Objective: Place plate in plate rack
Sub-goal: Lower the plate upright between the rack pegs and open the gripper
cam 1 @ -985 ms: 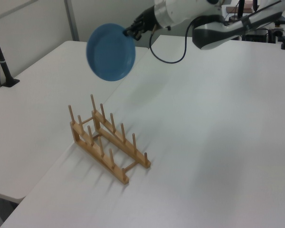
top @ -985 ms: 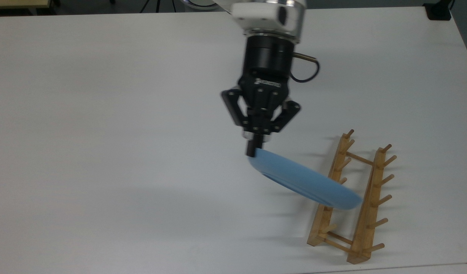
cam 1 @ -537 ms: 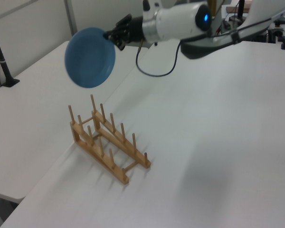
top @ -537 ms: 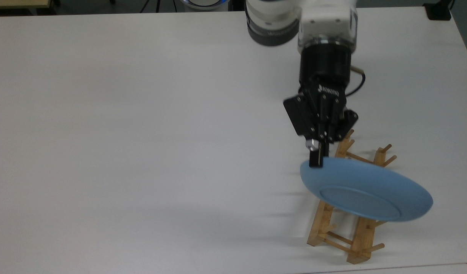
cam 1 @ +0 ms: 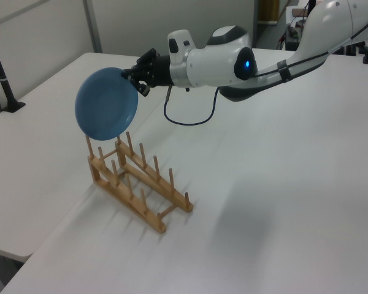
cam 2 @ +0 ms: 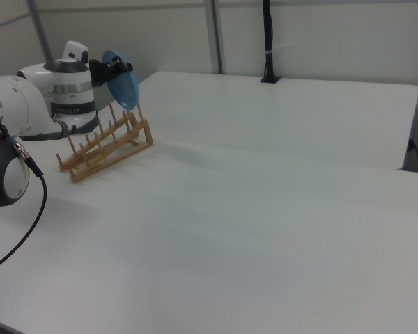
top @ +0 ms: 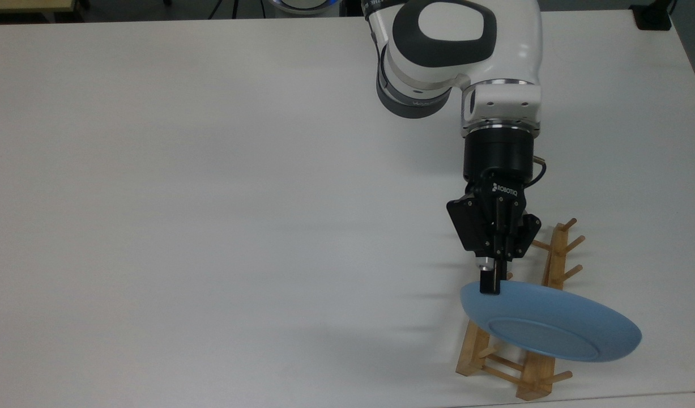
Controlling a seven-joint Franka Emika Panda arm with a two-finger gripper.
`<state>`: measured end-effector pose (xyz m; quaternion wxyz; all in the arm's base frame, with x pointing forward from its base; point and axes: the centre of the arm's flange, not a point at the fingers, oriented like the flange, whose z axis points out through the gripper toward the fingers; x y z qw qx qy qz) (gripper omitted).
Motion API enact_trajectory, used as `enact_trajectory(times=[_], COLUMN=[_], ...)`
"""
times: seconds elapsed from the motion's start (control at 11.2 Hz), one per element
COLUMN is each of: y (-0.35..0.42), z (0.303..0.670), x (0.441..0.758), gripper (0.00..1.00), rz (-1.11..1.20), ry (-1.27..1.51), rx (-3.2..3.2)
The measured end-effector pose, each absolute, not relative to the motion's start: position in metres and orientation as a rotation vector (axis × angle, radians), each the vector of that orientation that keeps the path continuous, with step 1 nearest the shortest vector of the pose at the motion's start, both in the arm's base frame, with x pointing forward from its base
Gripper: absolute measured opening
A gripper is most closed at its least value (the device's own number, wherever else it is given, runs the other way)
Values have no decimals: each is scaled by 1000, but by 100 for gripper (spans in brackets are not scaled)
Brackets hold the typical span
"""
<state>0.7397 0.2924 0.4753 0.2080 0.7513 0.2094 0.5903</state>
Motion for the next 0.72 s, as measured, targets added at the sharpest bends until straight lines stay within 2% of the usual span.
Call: enact_trajectory(times=[0.72], y=[297], z=[459], x=[740], gripper=[5], rz=[1631], ry=[639], rx=[1985])
